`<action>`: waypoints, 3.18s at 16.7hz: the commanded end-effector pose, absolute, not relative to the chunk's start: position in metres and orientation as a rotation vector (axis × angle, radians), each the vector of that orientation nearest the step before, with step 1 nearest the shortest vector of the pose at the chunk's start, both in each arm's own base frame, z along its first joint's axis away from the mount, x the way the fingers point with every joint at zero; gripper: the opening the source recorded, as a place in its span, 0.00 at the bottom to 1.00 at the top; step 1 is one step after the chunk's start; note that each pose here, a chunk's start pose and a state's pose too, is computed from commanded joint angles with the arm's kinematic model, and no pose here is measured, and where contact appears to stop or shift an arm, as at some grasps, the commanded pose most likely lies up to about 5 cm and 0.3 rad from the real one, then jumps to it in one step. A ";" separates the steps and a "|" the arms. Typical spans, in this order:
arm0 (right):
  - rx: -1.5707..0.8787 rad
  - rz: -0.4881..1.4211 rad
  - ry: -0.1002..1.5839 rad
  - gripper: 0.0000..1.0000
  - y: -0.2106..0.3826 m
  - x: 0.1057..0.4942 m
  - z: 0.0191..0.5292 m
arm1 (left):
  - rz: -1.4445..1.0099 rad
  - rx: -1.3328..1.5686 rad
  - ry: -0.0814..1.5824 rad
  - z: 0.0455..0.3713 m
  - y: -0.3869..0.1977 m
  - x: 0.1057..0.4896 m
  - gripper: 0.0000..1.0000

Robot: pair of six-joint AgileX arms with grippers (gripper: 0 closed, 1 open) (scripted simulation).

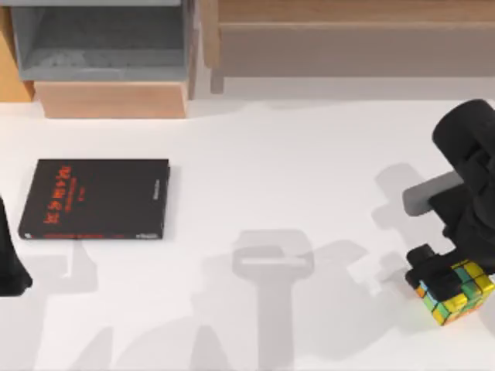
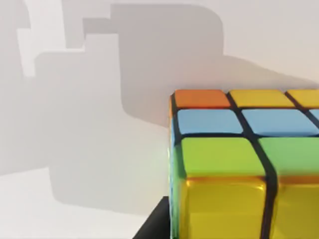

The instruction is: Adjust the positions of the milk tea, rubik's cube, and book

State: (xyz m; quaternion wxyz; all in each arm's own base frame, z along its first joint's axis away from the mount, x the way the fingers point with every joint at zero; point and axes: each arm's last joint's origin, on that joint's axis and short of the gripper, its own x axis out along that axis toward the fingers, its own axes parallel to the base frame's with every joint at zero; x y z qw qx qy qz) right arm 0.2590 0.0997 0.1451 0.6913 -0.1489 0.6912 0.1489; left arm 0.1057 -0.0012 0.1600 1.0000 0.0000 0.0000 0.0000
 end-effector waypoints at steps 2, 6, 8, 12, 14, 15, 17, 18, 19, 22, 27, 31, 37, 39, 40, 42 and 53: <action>-0.333 0.333 1.545 0.00 0.100 0.259 0.145 | 0.000 0.000 0.000 0.160 -0.001 0.106 1.00; -0.333 0.333 1.545 0.00 0.100 0.259 0.145 | 0.000 0.000 0.000 0.160 -0.001 0.106 1.00; -0.331 0.331 1.543 0.00 0.099 0.259 0.146 | 0.000 0.000 0.000 0.160 -0.001 0.106 1.00; -0.332 0.330 1.547 0.00 0.099 0.259 0.161 | 0.000 0.000 0.000 0.160 -0.001 0.106 1.00; -0.333 0.330 1.550 0.00 0.099 0.259 0.172 | 0.000 0.000 0.000 0.160 -0.001 0.106 1.00; -0.331 0.331 1.543 0.00 0.099 0.259 0.176 | 0.000 0.000 0.000 0.160 -0.001 0.106 1.00; -0.331 0.331 1.543 0.00 0.099 0.259 0.176 | 0.000 0.000 0.000 0.160 -0.001 0.106 1.00; -0.331 0.330 1.548 0.00 0.100 0.259 0.174 | 0.000 0.000 0.000 0.160 -0.001 0.106 1.00; -0.330 0.330 1.544 0.00 0.099 0.260 0.174 | 0.000 0.000 0.000 0.160 -0.001 0.106 1.00; -0.300 0.313 1.444 0.00 0.098 0.272 0.184 | 0.000 0.000 0.000 0.160 -0.001 0.106 1.00; -0.184 0.232 1.030 0.00 0.085 0.317 0.230 | 0.000 0.000 0.000 0.160 -0.001 0.106 1.00; -0.087 0.136 0.562 0.00 0.063 0.348 0.297 | 0.000 0.000 0.000 0.160 -0.001 0.106 1.00; -0.006 0.009 0.043 0.00 0.028 0.355 0.389 | 0.000 0.000 0.000 0.160 -0.001 0.106 1.00; 0.001 -0.009 0.000 0.00 0.022 0.357 0.396 | 0.000 0.000 0.000 0.160 -0.001 0.106 1.00; 0.001 -0.010 -0.003 0.00 0.022 0.357 0.396 | 0.000 0.000 0.000 0.160 -0.001 0.106 1.00; 0.001 -0.010 -0.003 0.00 0.022 0.357 0.396 | 0.000 0.000 0.000 0.160 -0.001 0.106 1.00; -0.006 -0.055 -0.139 0.00 0.019 0.428 0.418 | 0.000 0.000 0.000 0.160 -0.001 0.106 1.00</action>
